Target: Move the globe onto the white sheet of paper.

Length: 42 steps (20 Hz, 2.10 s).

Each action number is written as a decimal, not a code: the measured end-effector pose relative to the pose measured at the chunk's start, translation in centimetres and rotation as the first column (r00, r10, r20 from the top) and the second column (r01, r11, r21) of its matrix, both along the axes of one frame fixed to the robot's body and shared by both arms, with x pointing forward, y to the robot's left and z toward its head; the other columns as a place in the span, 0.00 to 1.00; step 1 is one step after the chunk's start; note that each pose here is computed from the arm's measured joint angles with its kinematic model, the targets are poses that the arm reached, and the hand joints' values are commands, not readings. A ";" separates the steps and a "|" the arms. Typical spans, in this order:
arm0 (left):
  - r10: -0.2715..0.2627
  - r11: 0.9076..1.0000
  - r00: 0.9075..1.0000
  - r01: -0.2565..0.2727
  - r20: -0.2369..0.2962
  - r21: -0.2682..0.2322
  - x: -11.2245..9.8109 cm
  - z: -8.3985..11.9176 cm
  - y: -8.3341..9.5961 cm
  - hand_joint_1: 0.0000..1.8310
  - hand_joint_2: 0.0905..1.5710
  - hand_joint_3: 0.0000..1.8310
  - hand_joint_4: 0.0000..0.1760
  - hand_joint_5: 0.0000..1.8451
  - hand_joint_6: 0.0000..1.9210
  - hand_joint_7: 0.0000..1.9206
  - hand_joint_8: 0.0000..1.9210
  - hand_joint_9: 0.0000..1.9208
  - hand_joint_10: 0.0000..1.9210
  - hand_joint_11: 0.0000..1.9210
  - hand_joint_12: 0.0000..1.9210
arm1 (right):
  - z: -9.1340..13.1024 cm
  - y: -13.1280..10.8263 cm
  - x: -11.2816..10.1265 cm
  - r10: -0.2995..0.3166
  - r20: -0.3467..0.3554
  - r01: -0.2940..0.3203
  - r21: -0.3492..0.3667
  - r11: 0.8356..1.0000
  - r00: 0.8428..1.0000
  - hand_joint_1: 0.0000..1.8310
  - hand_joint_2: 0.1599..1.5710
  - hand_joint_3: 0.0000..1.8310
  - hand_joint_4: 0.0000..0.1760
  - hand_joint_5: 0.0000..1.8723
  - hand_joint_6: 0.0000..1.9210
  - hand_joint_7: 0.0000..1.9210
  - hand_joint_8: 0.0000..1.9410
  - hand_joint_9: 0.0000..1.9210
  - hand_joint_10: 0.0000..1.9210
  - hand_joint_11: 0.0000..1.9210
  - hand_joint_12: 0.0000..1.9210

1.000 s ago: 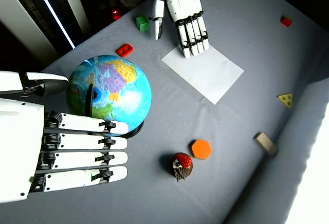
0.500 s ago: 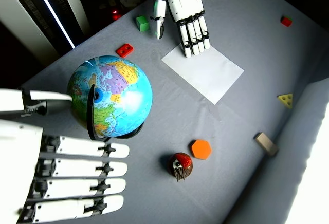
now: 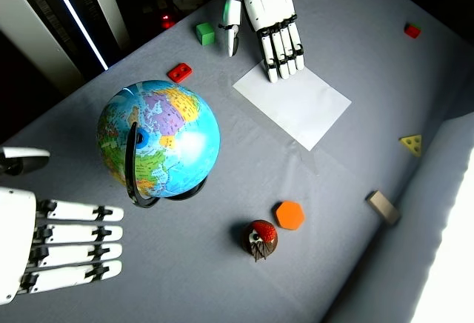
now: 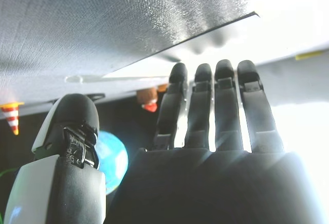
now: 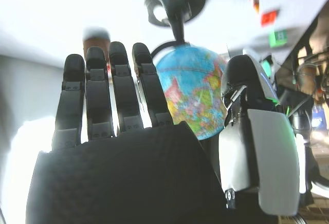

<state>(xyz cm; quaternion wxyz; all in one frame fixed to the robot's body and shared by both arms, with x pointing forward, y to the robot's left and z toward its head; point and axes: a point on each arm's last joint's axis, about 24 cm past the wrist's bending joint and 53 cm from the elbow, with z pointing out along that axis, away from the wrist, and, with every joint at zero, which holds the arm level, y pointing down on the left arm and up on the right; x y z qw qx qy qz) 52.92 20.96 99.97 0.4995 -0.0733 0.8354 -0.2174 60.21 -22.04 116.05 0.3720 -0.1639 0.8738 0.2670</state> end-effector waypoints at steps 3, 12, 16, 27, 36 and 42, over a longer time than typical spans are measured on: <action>0.001 1.000 1.000 -0.001 -0.001 0.000 0.0 0.0 0.0 0.00 0.75 0.00 0.12 0.08 0.00 0.05 0.00 0.06 0.00 0.00 0.10 | 0.0 1.7 -1.7 0.131 0.024 -0.130 -0.020 0.991 0.991 0.03 0.70 0.00 0.00 0.12 0.00 0.11 0.00 0.09 0.00 0.00 0.13; -0.001 1.000 1.000 0.001 -0.009 -0.004 -0.1 -0.1 -0.1 0.00 0.75 0.00 0.12 0.08 0.00 0.05 0.00 0.06 0.00 0.00 0.10 | -3.7 6.2 -3.9 0.344 0.027 -0.340 -0.103 0.935 0.939 0.03 0.70 0.00 0.00 0.12 0.00 0.11 0.00 0.10 0.00 0.00 0.13; -0.002 1.000 1.000 0.002 -0.010 -0.004 -0.1 -0.2 -0.1 0.00 0.75 0.00 0.12 0.08 0.00 0.05 0.00 0.06 0.00 0.00 0.10 | -6.1 7.8 -4.1 0.371 0.013 -0.368 -0.105 0.924 0.928 0.03 0.70 0.00 0.00 0.11 0.00 0.11 0.00 0.10 0.00 0.00 0.13; -0.005 1.000 1.000 0.005 -0.002 0.009 0.0 0.2 0.4 0.00 0.75 0.00 0.11 0.08 0.00 0.05 0.00 0.06 0.00 0.00 0.10 | -7.5 10.7 -2.6 0.373 0.031 -0.369 -0.090 0.925 0.927 0.03 0.70 0.00 0.00 0.12 0.00 0.12 0.00 0.10 0.00 0.00 0.13; -0.007 1.000 1.000 0.007 -0.004 0.022 -0.1 0.2 0.8 0.00 0.75 0.00 0.11 0.08 0.00 0.05 0.00 0.06 0.00 0.00 0.10 | -7.7 13.3 -1.3 0.357 0.050 -0.355 -0.039 0.934 0.933 0.03 0.70 0.00 0.00 0.12 0.00 0.12 0.00 0.10 0.00 0.00 0.14; -0.014 0.999 1.000 0.014 0.002 0.029 -0.2 0.4 0.9 0.00 0.75 0.00 0.11 0.08 0.00 0.05 0.00 0.06 0.00 0.00 0.10 | -7.1 15.4 -1.2 0.369 0.080 -0.373 0.040 0.927 0.926 0.03 0.70 0.00 0.00 0.12 0.00 0.12 0.00 0.10 0.00 0.00 0.14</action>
